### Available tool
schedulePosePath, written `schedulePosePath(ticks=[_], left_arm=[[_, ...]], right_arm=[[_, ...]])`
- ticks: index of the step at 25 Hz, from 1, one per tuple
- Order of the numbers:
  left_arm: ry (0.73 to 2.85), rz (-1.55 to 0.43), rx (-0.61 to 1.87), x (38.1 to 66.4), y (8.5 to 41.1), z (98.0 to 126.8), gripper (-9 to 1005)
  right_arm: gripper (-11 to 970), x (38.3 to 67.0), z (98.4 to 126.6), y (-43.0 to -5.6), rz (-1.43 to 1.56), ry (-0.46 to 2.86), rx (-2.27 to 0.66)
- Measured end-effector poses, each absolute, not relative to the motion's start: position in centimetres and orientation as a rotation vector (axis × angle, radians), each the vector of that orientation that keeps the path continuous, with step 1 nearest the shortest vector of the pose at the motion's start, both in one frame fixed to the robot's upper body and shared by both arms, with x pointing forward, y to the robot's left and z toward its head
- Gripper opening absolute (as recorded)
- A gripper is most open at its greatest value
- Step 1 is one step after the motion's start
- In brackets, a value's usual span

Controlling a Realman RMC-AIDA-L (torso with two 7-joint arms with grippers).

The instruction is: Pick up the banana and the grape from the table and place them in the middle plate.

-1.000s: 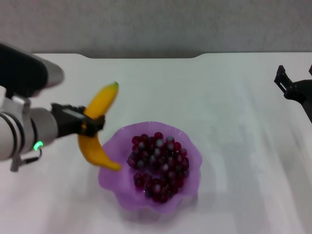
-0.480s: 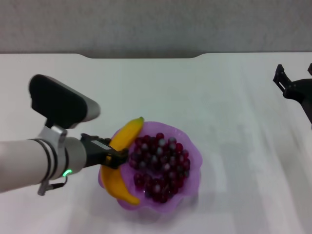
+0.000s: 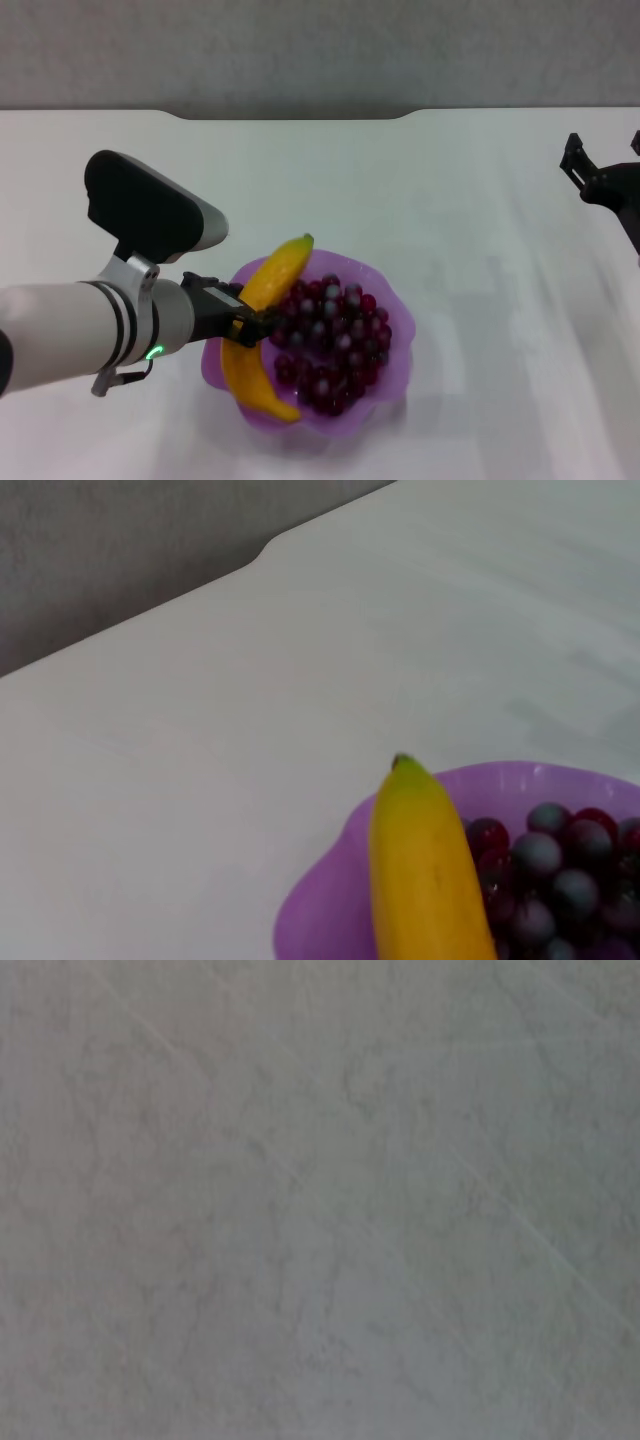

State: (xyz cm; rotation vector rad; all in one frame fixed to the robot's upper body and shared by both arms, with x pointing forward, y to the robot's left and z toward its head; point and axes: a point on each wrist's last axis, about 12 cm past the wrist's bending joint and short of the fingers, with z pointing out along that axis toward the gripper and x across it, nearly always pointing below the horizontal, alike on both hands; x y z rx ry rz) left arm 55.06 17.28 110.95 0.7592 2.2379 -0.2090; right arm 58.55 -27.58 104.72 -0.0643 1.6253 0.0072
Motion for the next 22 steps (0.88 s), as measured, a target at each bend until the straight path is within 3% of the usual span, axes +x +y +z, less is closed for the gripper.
schedulePosePath(ticks=[10,20,22], left_arm=[[2.187,-0.198,0.715,55.7,17.4,111.6,703],[1.990,-0.171,0.602,56.6,18.8,113.2,902],[1.929,-0.162,0.542,56.7,19.6,113.1,897]], right_arm=[[859,58.5,104.7,-27.6,0.008,1.625,-0.064],[859,58.5,104.9,-27.6,0.004,1.610,-0.062],[859,58.5,105.0,-27.6,0.003,1.601,-0.061]])
